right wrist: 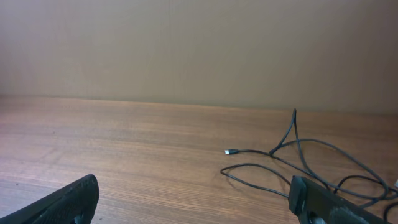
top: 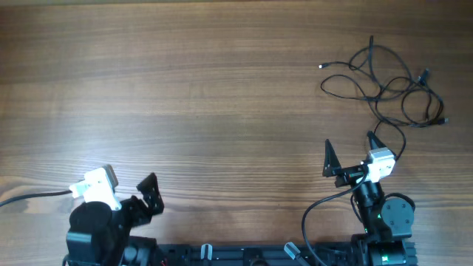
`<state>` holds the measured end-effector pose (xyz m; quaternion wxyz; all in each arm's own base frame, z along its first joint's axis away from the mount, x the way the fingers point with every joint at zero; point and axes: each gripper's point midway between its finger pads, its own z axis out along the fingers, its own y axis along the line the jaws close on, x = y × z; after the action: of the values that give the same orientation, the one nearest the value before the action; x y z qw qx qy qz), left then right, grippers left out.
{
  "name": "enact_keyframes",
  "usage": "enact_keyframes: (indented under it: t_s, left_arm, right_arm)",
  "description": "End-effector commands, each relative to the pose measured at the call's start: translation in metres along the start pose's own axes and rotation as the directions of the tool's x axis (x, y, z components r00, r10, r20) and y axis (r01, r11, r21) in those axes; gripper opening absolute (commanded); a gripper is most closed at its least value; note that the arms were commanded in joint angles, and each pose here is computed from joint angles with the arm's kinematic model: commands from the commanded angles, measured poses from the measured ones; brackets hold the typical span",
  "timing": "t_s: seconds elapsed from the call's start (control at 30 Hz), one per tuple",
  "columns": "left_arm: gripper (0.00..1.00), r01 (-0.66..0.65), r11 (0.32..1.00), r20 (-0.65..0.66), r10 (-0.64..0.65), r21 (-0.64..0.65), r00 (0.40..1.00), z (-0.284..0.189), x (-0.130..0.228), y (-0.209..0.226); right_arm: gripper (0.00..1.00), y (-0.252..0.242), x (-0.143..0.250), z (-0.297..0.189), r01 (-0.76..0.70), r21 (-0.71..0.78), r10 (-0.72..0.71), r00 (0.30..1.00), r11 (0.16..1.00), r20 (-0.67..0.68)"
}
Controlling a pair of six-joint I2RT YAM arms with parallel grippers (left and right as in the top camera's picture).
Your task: Untangle cables
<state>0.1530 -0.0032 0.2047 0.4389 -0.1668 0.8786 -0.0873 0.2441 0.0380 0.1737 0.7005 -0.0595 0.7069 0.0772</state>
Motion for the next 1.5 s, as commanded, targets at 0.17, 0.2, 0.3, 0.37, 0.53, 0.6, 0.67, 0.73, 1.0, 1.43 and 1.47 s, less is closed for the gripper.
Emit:
enact_keyframes:
  t_s: [0.17,0.2,0.3,0.37,0.53,0.6,0.67,0.73,1.0,1.43,1.47]
  left_arm:
    - [1.0,0.037,0.98,0.398,-0.114,0.195,0.91,0.069,-0.028,-0.01]
    - [1.0,0.023,0.972,0.477,-0.134,0.232,0.869,0.07,-0.038,-0.014]
    - [1.0,-0.02,0.954,0.618,-0.177,0.299,0.766,0.069,-0.055,-0.019]
    - [1.0,-0.022,0.954,0.62,-0.177,0.299,0.765,0.074,-0.051,-0.018]
    - [1.0,-0.126,0.963,0.485,-0.006,0.239,0.875,0.103,-0.011,-0.018]
    - [1.0,-0.145,0.961,0.488,0.012,0.235,0.873,0.103,-0.01,-0.02]
    - [1.0,-0.155,0.96,0.49,0.022,0.233,0.871,0.103,-0.01,-0.02]
    - [1.0,-0.164,0.959,0.491,0.03,0.231,0.871,0.103,-0.01,-0.021]
    - [1.0,-0.182,0.96,0.5,0.054,0.212,0.864,0.103,-0.011,-0.019]
    - [1.0,-0.182,0.96,0.5,0.054,0.212,0.865,0.103,-0.011,-0.019]
    - [1.0,-0.182,0.96,0.5,0.054,0.212,0.865,0.103,-0.011,-0.019]
  right_arm:
    - [1.0,-0.002,0.0,0.0,-0.001,0.015,0.001,1.0,1.0,0.001]
    - [1.0,-0.002,0.0,0.0,-0.001,0.015,0.001,1.0,1.0,0.001]
    - [1.0,-0.002,0.0,0.0,-0.001,0.015,0.001,1.0,1.0,0.001]
    - [1.0,-0.002,0.0,0.0,-0.001,0.015,0.001,1.0,1.0,0.001]
    - [0.99,-0.002,0.0,0.0,-0.001,0.014,0.001,1.0,1.0,0.001]
    - [1.0,-0.002,0.0,0.0,-0.001,0.015,0.001,1.0,1.0,0.001]
    - [1.0,-0.002,0.0,0.0,-0.001,0.015,0.001,1.0,1.0,0.001]
    - [1.0,-0.002,0.0,0.0,-0.001,0.015,0.001,1.0,1.0,0.001]
    - [1.0,-0.002,0.0,0.0,-0.001,0.015,0.001,1.0,1.0,0.001]
    - [1.0,-0.002,0.0,0.0,-0.001,0.015,0.001,1.0,1.0,0.001]
    - [1.0,-0.002,0.0,0.0,-0.001,0.014,0.001,1.0,1.0,0.001]
